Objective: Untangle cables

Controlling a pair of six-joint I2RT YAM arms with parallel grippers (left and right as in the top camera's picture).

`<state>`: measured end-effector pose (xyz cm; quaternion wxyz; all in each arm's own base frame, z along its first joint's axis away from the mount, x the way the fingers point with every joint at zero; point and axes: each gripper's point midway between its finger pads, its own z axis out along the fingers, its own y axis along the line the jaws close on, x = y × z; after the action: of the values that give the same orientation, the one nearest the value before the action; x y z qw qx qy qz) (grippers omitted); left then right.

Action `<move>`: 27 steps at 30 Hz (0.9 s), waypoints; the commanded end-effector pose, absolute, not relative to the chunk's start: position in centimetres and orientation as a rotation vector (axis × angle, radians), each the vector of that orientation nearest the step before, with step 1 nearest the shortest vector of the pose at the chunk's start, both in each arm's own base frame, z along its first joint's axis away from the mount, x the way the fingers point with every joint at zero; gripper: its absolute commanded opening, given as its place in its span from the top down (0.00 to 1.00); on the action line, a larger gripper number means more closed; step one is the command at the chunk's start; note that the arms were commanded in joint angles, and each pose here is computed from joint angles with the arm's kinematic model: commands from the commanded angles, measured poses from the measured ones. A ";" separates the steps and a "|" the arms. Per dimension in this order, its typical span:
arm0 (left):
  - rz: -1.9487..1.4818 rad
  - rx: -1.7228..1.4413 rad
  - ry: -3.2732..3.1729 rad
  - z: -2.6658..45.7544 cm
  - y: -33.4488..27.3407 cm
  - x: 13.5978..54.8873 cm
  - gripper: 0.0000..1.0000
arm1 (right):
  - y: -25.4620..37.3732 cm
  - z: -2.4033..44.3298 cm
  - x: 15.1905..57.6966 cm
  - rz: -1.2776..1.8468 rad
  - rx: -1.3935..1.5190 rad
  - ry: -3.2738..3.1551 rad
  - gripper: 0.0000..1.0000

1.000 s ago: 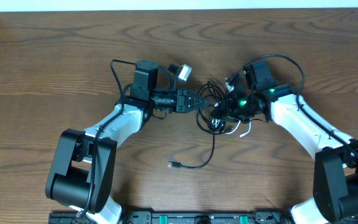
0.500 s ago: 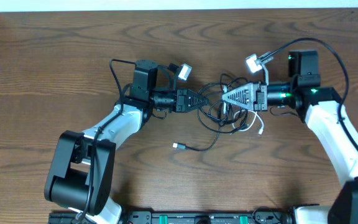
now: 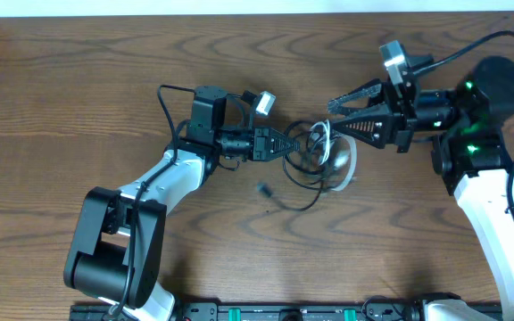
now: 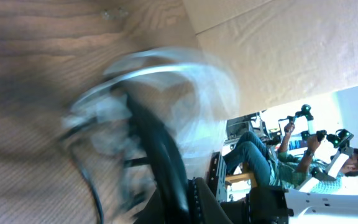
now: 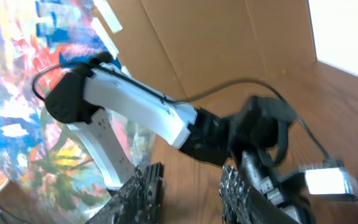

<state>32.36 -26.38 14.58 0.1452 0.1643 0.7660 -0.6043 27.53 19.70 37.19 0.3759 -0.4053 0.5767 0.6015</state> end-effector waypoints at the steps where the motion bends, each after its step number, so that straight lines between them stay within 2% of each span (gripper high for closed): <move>1: -1.734 0.490 2.191 15.0 -26.4 32.2 0.92 | 19.6 38.4 26.9 1.619 -0.998 1.543 0.65; 6: -1.735 0.489 2.191 15.0 -26.4 32.2 0.93 | 19.5 38.9 27.0 1.591 -1.001 1.518 0.66; 8: -1.734 0.490 2.191 15.0 -26.4 32.2 0.92 | 19.6 38.7 27.3 1.601 -0.978 1.533 0.55; 11: -1.735 0.490 2.191 15.0 -26.4 32.2 0.92 | 19.7 37.4 28.9 1.621 -0.914 1.574 0.33; 14: -1.735 0.489 2.191 15.0 -26.4 32.2 0.92 | 19.8 33.7 32.8 1.626 -0.699 1.710 0.29; 16: -1.735 0.489 2.191 15.0 -26.4 32.2 0.92 | 19.3 29.5 36.0 1.556 -0.485 1.866 0.29; 19: -1.735 0.489 2.191 15.0 -26.4 32.2 0.92 | 17.3 22.7 39.0 1.314 -0.176 2.136 0.38; 21: -1.736 0.487 2.194 15.0 -26.4 32.2 0.92 | 16.0 19.7 38.6 1.193 -0.091 2.269 0.43; 24: -1.736 0.484 2.198 14.9 -26.3 32.2 0.92 | 14.7 17.4 36.8 1.103 0.028 2.427 0.46; 27: -1.708 0.465 2.207 14.7 -26.3 32.5 0.92 | 13.1 14.5 34.3 0.992 0.236 2.623 0.56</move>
<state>32.47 -26.35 14.38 0.1459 0.1600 0.7700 -0.6002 34.50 15.72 15.92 0.1484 0.0499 0.8839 0.4408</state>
